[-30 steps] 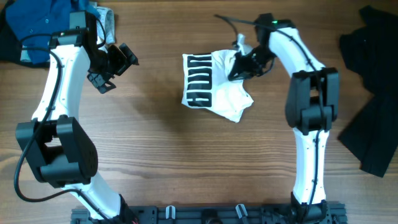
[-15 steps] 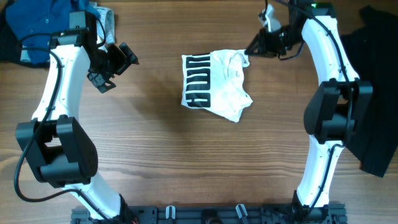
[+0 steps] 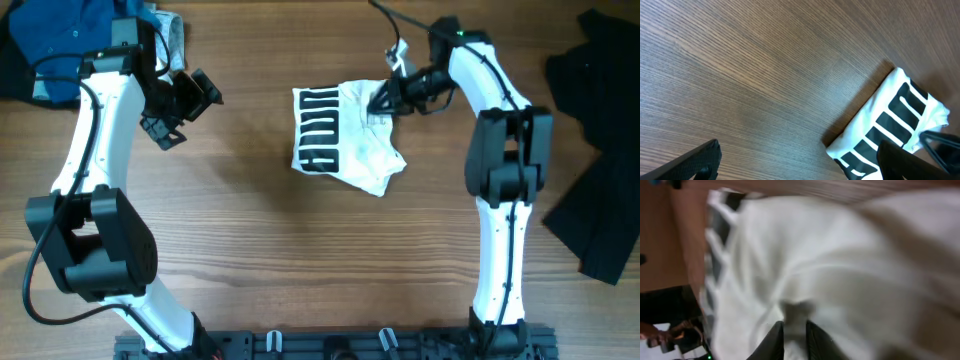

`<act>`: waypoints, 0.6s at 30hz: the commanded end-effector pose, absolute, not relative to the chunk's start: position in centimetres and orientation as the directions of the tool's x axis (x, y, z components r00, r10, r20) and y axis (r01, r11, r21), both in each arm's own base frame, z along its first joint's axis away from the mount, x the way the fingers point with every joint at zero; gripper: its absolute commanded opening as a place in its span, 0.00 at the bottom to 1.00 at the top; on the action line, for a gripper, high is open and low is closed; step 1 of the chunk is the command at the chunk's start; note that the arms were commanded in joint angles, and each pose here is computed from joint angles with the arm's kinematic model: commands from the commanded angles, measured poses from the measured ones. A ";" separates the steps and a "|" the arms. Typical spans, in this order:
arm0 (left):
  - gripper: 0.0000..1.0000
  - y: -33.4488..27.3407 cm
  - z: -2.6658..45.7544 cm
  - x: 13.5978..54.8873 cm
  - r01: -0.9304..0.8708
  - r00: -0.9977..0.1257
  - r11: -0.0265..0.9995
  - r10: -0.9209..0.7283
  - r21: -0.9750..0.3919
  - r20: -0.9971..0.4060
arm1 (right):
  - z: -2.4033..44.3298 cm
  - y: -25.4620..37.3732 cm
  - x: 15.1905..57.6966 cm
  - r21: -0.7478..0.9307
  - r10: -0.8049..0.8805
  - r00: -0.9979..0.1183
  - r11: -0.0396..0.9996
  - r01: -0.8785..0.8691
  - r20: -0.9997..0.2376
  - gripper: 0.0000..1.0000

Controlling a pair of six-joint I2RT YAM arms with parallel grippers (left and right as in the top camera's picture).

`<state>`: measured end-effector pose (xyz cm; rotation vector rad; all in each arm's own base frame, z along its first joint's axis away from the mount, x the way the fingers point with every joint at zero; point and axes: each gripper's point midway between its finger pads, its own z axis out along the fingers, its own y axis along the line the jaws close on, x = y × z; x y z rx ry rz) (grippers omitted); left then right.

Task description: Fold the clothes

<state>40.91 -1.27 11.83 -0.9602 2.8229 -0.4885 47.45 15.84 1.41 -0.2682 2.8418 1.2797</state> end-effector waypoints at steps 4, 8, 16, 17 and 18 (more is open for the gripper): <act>1.00 -1.1 11.2 40.7 -0.579 -0.791 0.749 -0.612 -0.323 0.000 | -1.9 10.2 48.8 0.672 -0.020 -1.000 0.741 -0.023 -0.013 0.15; 1.00 -1.1 11.2 40.7 -0.579 -0.791 0.749 -0.612 -0.323 0.001 | 0.9 8.5 49.6 0.666 0.015 -0.999 0.746 -0.021 -0.049 0.18; 1.00 -1.1 11.2 40.7 -0.579 -0.791 0.749 -0.612 -0.323 0.000 | 10.4 7.4 49.1 0.636 0.036 -0.986 0.768 -0.075 -0.161 0.49; 1.00 -1.1 11.2 40.8 -0.578 -0.791 0.749 -0.611 -0.324 -0.001 | 11.5 7.5 48.5 0.635 0.029 -0.986 0.768 -0.084 -0.165 0.53; 1.00 -1.1 11.2 40.8 -0.578 -0.791 0.749 -0.612 -0.324 -0.002 | 12.3 7.8 48.1 0.637 0.016 -0.985 0.765 -0.097 -0.169 0.53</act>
